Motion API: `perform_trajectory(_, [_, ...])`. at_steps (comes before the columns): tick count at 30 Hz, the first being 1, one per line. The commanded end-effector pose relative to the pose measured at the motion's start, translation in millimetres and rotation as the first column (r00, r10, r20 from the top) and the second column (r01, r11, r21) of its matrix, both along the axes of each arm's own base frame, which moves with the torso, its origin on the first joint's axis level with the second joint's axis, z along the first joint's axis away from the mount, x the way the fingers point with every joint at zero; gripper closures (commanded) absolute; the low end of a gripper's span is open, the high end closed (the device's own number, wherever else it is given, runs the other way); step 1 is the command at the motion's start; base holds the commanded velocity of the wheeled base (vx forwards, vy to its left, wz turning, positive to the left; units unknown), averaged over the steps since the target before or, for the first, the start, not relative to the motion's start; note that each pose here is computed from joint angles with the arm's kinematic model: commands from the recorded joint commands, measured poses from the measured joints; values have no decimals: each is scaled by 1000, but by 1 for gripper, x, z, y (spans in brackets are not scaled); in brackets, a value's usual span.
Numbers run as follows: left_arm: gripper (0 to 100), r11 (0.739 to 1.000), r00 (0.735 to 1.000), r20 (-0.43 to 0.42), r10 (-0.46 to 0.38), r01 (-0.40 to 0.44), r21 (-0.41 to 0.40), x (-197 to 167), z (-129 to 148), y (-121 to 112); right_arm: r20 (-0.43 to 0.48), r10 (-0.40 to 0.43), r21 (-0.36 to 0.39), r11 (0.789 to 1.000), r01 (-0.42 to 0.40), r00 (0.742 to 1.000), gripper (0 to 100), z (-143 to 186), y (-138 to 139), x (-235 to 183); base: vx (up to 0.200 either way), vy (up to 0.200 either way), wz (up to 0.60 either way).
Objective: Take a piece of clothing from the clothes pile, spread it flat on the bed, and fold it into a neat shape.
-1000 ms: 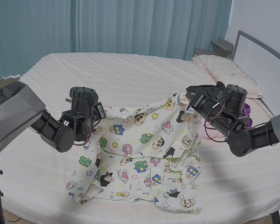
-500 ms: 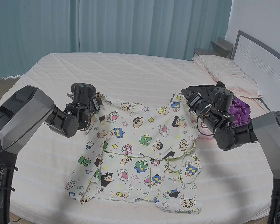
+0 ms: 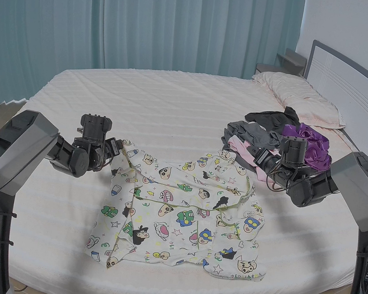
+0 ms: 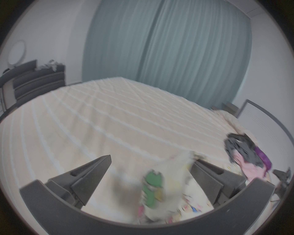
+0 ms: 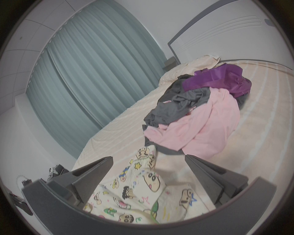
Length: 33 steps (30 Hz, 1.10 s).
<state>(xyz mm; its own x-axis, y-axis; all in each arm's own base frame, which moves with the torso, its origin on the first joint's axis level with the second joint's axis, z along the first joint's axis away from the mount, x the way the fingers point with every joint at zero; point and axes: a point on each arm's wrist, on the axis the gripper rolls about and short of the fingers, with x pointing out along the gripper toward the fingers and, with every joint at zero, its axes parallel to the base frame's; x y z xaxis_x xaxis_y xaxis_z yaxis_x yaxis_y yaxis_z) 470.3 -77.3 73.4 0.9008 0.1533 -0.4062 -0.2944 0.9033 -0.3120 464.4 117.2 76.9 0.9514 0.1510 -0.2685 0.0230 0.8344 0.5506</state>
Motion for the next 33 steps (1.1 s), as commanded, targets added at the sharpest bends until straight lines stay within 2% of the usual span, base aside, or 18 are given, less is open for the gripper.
perform_trajectory(1, [0,988,988,-49,-146,143,-63,-38,43,2,-53,23,-3,1000,-24,998,0,4,-9,-24,0,0,0])
perform_trajectory(4, [0,985,970,-168,-174,169,-41,-50,47,10,-86,41,-9,999,-41,995,0,3,-13,-37,0,0,0])
perform_trajectory(6, [0,978,939,-284,-193,209,26,-58,44,26,-122,67,-8,998,-68,990,0,0,-17,-49,0,0,0])
perform_trajectory(9, [0,975,933,-301,-196,217,38,-58,46,32,-153,79,-7,997,-81,985,0,-4,-19,-58,0,0,0])
perform_trajectory(11, [0,977,939,-274,-210,210,-28,-60,53,36,-182,79,-10,997,-83,980,0,-9,-22,-69,0,0,0])
perform_trajectory(14, [0,965,928,-269,-257,231,-123,-72,59,36,-205,78,-9,997,-81,976,0,-13,-28,-82,0,0,0])
perform_trajectory(15, [0,965,928,-269,-257,231,-123,-72,59,36,-205,78,-9,997,-81,976,0,-13,-28,-82,0,0,0])
perform_trajectory(16, [0,951,911,-283,-299,260,-169,-86,56,37,-227,91,-3,995,-95,970,0,-17,-32,-95,0,0,0])
perform_trajectory(17, [0,948,907,-288,-308,265,-178,-89,56,37,-229,94,-1,995,-97,969,0,-18,-33,-97,0,0,0])
perform_trajectory(19, [0,928,877,-324,-355,290,-234,-111,49,39,-234,104,18,995,-102,967,0,-21,-45,-109,0,0,0])
perform_trajectory(21, [0,923,866,-343,-365,287,-257,-122,45,40,-244,113,33,994,-108,963,0,-25,-51,-113,0,0,0])
perform_trajectory(25, [0,916,887,-333,-319,198,-349,-138,35,37,-294,141,79,989,-123,946,0,-38,-67,-121,0,0,0])
perform_trajectory(27, [0,904,890,-331,-313,172,-392,-145,33,30,-313,144,100,988,-118,939,0,-42,-71,-124,0,0,0])
perform_trajectory(33, [0,874,894,-310,-324,158,-459,-171,34,18,-352,145,159,983,-93,925,0,-56,-72,-119,0,0,0])
